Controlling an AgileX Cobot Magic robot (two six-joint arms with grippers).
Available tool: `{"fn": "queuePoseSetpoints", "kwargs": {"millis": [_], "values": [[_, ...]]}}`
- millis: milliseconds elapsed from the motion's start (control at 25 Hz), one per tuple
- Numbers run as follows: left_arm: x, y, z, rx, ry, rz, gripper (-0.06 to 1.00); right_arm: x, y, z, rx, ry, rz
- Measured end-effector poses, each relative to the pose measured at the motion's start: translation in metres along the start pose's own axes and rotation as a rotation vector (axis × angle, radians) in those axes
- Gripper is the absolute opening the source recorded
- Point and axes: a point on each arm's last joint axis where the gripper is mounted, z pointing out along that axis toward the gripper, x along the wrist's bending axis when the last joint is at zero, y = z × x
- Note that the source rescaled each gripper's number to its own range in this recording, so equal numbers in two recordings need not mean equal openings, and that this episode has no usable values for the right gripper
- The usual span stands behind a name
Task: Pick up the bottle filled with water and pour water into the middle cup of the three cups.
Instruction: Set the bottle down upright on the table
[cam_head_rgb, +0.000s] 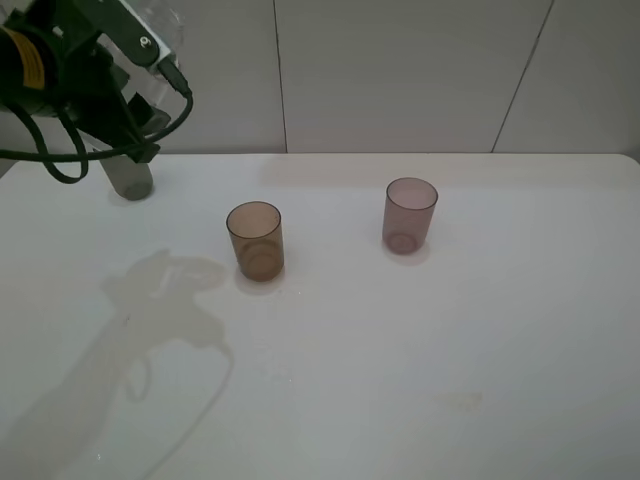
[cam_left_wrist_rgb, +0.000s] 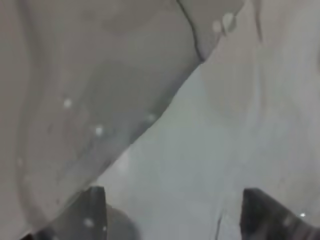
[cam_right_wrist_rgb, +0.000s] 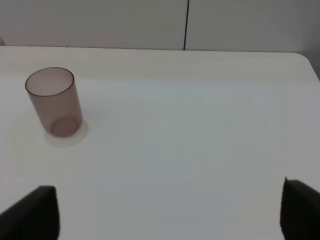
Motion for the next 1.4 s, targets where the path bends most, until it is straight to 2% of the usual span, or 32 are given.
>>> {"fn": "queuePoseSetpoints", "kwargs": {"millis": [200,360,480,760,1160,1400], "values": [[-0.003,-0.049,0.002,-0.094,0.031,-0.301,0.01,0.000,0.000,0.000,0.000,0.000,0.000],[-0.006,-0.083,0.009,-0.182,0.106,-0.425,0.01,0.000,0.000,0.000,0.000,0.000,0.000],[-0.009,-0.099,0.020,-0.223,0.128,-0.459,0.01,0.000,0.000,0.000,0.000,0.000,0.000],[-0.025,-0.135,0.052,-0.248,0.125,-0.507,0.01,0.000,0.000,0.000,0.000,0.000,0.000],[-0.047,-0.173,0.071,-0.137,0.098,-0.550,0.01,0.000,0.000,0.000,0.000,0.000,0.000],[-0.049,-0.177,0.073,-0.137,0.099,-0.554,0.01,0.000,0.000,0.000,0.000,0.000,0.000]]}}
